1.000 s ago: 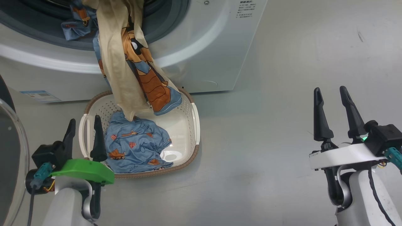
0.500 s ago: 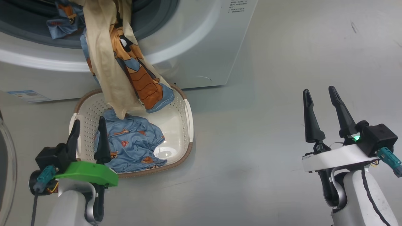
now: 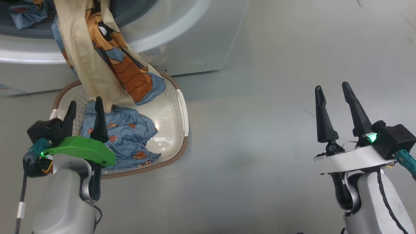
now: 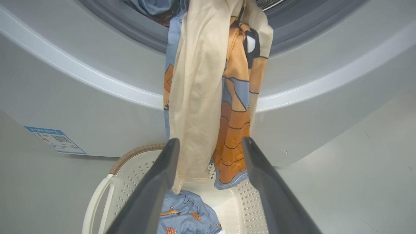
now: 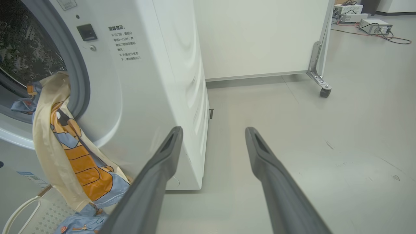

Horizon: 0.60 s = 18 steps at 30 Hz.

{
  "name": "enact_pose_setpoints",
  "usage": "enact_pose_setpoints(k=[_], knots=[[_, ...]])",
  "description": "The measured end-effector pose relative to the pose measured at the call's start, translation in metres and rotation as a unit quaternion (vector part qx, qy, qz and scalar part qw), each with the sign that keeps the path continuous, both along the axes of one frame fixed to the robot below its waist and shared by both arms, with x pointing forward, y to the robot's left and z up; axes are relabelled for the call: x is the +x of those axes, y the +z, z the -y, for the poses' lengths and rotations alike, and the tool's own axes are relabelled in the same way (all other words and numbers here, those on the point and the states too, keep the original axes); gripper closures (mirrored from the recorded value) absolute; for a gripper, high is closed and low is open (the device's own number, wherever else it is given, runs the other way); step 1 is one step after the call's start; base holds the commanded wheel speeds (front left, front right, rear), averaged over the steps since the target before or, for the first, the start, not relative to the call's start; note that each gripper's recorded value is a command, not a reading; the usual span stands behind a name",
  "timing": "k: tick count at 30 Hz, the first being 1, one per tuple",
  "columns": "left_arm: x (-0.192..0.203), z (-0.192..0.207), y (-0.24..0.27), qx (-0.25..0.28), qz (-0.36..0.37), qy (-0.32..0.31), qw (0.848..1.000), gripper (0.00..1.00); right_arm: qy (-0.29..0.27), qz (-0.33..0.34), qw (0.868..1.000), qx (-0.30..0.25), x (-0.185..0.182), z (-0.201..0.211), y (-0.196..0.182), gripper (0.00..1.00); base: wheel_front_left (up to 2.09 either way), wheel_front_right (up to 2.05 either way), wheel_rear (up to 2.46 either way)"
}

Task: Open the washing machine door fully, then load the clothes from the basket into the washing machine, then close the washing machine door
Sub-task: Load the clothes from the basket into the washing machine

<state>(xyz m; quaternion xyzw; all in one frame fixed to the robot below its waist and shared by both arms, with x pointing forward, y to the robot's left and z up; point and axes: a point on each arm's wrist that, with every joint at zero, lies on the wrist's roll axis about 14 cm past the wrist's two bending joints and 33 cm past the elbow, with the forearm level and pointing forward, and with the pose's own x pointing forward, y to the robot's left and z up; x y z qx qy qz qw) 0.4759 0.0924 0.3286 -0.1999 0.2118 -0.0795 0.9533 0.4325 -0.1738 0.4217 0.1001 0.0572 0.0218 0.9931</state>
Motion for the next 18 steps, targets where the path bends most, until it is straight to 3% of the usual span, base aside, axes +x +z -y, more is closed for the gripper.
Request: enact_pose_setpoints(k=[18], knots=[[0.048, 0.011, -0.068, 0.001, -0.049, -0.017, 0.999, 0.0, -0.016, -0.029, 0.999, -0.023, 0.024, 0.018, -0.039, 0.0, 0.0, 0.0, 0.0]])
